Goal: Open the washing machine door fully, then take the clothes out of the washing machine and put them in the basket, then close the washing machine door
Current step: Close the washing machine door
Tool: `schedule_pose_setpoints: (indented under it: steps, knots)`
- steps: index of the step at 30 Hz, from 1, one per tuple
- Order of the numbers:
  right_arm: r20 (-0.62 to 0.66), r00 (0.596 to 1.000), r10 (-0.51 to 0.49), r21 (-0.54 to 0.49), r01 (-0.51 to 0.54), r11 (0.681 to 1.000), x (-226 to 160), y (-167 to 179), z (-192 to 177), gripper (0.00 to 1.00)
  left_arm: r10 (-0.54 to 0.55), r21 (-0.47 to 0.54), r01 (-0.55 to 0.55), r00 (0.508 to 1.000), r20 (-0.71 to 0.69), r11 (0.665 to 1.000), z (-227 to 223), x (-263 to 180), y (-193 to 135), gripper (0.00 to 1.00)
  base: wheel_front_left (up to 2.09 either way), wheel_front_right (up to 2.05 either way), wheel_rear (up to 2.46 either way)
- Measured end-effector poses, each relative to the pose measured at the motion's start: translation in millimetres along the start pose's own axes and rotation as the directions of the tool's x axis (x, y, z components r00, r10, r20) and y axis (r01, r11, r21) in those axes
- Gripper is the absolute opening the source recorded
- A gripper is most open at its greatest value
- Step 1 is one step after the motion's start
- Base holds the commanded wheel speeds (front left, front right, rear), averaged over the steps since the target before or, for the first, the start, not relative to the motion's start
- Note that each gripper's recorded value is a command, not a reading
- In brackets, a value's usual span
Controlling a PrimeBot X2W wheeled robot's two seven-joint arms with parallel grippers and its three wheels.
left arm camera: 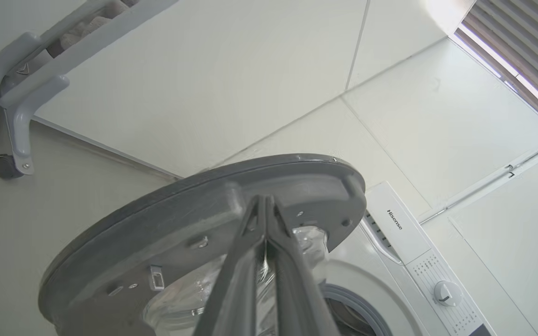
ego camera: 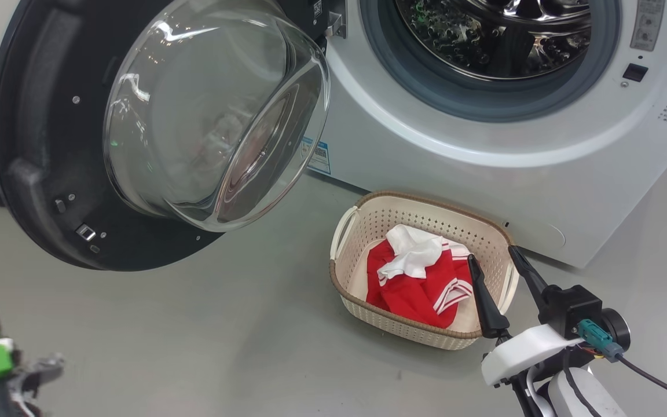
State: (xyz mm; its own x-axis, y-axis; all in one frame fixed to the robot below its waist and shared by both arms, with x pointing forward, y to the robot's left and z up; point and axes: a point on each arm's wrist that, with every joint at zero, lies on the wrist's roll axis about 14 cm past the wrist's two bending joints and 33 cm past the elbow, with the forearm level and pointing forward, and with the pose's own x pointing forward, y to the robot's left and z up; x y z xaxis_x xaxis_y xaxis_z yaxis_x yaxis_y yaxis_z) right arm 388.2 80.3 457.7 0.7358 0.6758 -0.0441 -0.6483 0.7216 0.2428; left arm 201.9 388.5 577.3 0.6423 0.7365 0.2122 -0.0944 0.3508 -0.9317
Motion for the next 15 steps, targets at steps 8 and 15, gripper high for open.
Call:
schedule_pose_setpoints:
  steps: [8, 15]
  knots:
    - [-0.006, 1.0, -0.004, 0.003, 0.004, 1.0, 3, -4, -4, 1.0, -0.008, -0.058, 0.012, 0.998, 0.068, 0.998, 44, 27, 0, 0.0, 0.0, 0.0, 0.0]
    - [-0.012, 1.0, -0.001, 0.002, 0.001, 1.0, 8, -8, -7, 1.0, 0.071, -0.082, -0.066, 0.996, 0.059, 0.994, 74, 50, 23, 0.0, 0.0, 0.0, 0.0]
